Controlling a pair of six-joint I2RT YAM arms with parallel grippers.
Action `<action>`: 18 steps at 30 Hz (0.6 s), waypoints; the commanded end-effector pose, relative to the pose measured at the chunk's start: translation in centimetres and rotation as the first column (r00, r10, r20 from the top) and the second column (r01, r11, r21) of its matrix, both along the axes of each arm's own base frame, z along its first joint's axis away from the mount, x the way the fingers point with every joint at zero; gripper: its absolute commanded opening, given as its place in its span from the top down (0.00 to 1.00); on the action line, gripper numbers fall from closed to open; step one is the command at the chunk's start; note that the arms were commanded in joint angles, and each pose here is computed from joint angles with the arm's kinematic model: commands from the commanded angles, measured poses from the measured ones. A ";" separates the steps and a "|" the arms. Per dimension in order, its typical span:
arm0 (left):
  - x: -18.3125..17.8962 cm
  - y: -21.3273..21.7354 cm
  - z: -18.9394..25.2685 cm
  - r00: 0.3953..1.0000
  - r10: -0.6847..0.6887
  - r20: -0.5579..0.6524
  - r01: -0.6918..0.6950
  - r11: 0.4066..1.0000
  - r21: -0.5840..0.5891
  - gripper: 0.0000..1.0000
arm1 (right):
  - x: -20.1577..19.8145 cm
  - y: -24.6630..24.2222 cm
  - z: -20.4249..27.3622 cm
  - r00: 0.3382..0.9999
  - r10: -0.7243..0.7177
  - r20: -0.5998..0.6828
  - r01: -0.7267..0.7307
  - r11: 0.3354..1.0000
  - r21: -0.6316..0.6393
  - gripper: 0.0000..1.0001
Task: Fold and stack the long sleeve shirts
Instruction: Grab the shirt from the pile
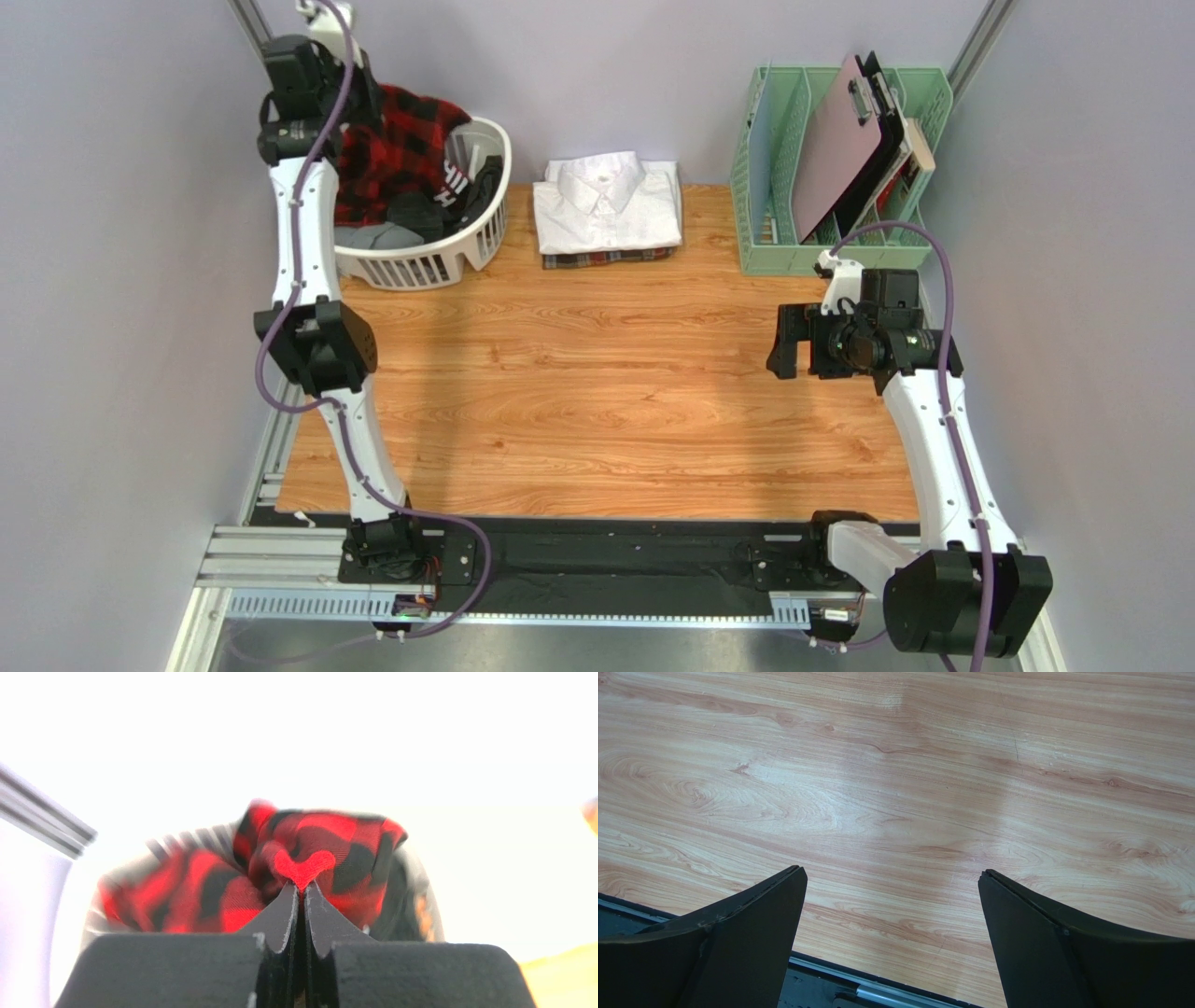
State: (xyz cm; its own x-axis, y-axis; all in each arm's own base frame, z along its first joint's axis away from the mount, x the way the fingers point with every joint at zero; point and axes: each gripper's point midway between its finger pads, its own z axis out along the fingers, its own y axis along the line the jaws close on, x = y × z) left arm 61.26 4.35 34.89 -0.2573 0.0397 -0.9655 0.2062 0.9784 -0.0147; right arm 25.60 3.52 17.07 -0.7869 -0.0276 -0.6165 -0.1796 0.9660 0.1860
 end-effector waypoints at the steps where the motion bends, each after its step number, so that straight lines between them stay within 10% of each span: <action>1: -8.3 -0.8 25.7 0.787 0.058 0.615 -0.015 0.997 -0.075 1.00 | 0.3 0.0 1.1 0.998 0.009 0.057 -0.009 1.000 -0.004 0.00; 6: -14.7 -1.6 35.1 0.589 0.121 0.799 0.046 0.982 -0.182 1.00 | 0.1 -0.2 1.5 0.996 0.002 0.086 -0.001 1.000 -0.017 0.00; 18: -31.2 -11.2 44.6 0.355 -0.014 0.935 0.370 0.920 -0.126 1.00 | 0.0 -0.3 1.8 0.994 -0.002 0.109 0.004 1.000 -0.021 0.00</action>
State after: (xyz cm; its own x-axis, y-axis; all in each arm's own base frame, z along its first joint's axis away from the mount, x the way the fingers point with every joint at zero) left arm 38.82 -2.88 74.45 0.6586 -0.2529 -0.7087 0.3355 0.9417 -0.0244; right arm 24.93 3.51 17.83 -0.7583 -0.0290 -0.6513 -0.1861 0.9671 0.1737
